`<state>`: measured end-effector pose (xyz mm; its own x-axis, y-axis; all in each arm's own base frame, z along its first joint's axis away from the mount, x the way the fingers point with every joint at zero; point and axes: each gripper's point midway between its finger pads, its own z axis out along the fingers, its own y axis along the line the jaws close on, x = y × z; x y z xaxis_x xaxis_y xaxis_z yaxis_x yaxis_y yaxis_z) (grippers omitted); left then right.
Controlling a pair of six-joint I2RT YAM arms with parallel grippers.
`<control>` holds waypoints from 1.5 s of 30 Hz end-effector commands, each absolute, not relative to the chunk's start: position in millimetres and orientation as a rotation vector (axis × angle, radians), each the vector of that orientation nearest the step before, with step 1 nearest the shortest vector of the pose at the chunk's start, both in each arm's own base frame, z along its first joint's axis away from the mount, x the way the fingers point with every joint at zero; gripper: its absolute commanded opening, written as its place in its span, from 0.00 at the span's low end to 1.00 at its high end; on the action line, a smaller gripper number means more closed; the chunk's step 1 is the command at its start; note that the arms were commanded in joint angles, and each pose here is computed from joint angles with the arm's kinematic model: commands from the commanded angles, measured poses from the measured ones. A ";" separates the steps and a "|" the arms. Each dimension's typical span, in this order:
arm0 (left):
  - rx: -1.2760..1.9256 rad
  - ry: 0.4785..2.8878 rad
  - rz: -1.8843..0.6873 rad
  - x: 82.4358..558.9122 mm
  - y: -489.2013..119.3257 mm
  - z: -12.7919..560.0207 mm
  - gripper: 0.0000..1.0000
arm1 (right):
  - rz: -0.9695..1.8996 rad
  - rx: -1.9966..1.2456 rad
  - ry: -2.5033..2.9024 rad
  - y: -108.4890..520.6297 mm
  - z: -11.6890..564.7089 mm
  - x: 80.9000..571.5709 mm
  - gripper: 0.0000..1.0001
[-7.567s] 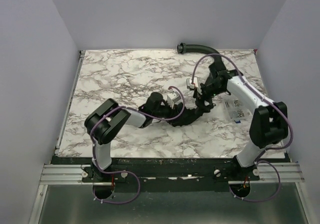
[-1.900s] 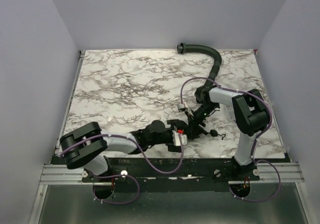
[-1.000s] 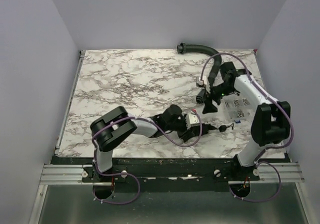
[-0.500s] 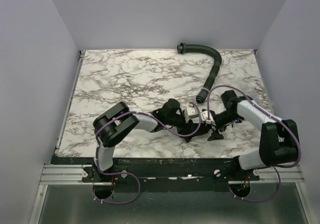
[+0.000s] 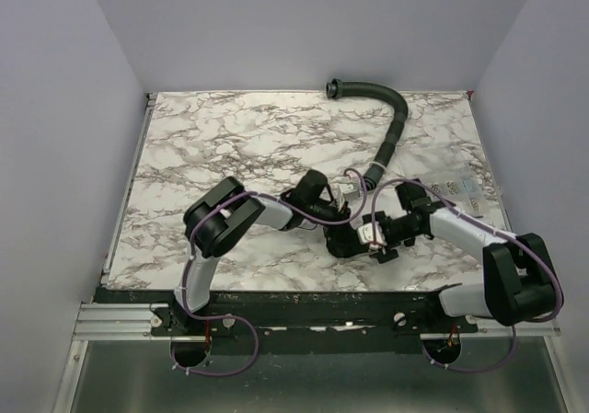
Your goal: Put away the umbrella
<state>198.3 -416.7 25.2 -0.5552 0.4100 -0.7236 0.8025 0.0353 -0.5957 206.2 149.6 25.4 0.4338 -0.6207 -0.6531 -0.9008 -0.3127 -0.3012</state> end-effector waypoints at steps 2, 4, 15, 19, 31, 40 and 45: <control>0.978 2.930 -1.449 98.2 -319.8 -97.3 0.00 | 0.501 -2.174 1.406 149.7 -15.5 197.1 0.60; 0.962 2.918 -1.471 100.6 -323.8 -94.7 0.00 | 0.484 -2.199 1.458 150.1 -21.4 199.3 0.43; 0.678 2.502 -1.512 181.1 -333.3 -29.1 0.42 | 0.604 -2.200 1.749 139.3 -23.9 185.1 0.15; 0.683 2.228 -1.395 220.9 -337.6 25.3 0.64 | 0.651 -2.196 1.851 137.1 -28.8 178.9 0.12; 0.717 1.682 -0.991 246.7 -287.0 124.2 0.98 | 0.868 -2.151 2.090 144.2 -31.6 167.2 0.11; 1.287 1.361 -0.722 174.6 -304.2 101.5 0.98 | 0.962 -2.117 2.226 148.0 -39.5 168.5 0.11; 1.451 1.334 -0.517 180.1 -321.0 88.2 0.98 | 0.972 -2.109 2.240 151.2 -39.9 173.5 0.12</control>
